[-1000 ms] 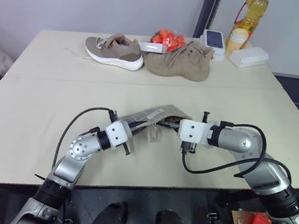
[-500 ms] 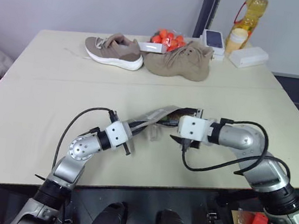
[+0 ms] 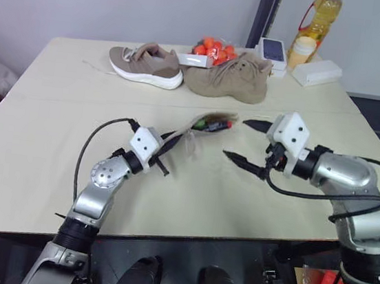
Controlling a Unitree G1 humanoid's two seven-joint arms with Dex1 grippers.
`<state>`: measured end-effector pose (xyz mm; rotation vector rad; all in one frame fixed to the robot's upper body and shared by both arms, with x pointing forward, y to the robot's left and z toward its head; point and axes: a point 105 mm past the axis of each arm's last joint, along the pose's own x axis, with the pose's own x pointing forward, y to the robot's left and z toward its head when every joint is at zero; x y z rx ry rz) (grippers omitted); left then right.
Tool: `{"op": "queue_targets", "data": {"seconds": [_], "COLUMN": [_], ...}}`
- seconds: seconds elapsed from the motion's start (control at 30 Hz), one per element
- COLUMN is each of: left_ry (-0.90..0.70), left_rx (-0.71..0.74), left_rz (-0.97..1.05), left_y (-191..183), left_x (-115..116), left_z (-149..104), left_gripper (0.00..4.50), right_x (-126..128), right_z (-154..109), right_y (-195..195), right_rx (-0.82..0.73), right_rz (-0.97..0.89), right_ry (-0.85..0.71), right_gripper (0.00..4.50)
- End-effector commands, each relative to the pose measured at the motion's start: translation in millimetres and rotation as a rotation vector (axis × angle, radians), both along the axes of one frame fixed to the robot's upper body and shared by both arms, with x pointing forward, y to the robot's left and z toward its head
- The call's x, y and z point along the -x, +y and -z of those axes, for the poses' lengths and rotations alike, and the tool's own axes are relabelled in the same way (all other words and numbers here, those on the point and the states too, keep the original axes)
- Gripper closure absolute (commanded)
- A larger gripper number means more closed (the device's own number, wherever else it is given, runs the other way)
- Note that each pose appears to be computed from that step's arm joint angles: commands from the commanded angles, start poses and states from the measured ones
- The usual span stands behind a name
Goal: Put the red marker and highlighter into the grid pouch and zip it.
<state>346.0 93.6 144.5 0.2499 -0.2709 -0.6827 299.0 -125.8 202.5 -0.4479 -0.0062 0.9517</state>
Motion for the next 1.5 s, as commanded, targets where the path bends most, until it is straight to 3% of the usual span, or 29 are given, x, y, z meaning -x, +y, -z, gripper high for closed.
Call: {"op": "queue_targets", "data": {"seconds": [0.03,0.33,0.53,0.63,0.87,1.33,1.5], "left_ry": [-0.009,0.068,0.045,0.033,0.019,0.029,0.037], "left_rx": [0.121,0.19,0.133,0.103,0.093,0.093,0.096], "left_rz": [-0.022,0.025,0.029,0.026,0.048,0.113,0.104], "left_y": [-4,-16,-17,-15,-17,-23,-23], "left_x": [-8,-12,-10,-9,-2,10,8], "left_z": [-25,-30,-26,-22,-21,-18,-18], "left_gripper": [4.5,4.5,4.5,4.5,4.5,4.5,4.5], "right_x": [3,-17,-32,-35,-62,-74,-60], "right_z": [-2,16,3,-6,-12,10,-12], "right_y": [10,41,34,28,7,18,26], "right_rx": [-0.105,-0.206,-0.245,-0.266,-0.256,-0.216,-0.229], "right_rz": [0.009,0.158,0.231,0.23,0.386,0.407,0.318], "right_ry": [0.048,0.099,0.037,0.02,-0.038,-0.009,-0.1], "right_gripper": [0.04,0.04,0.04,0.88,4.42,4.42,4.42]}}
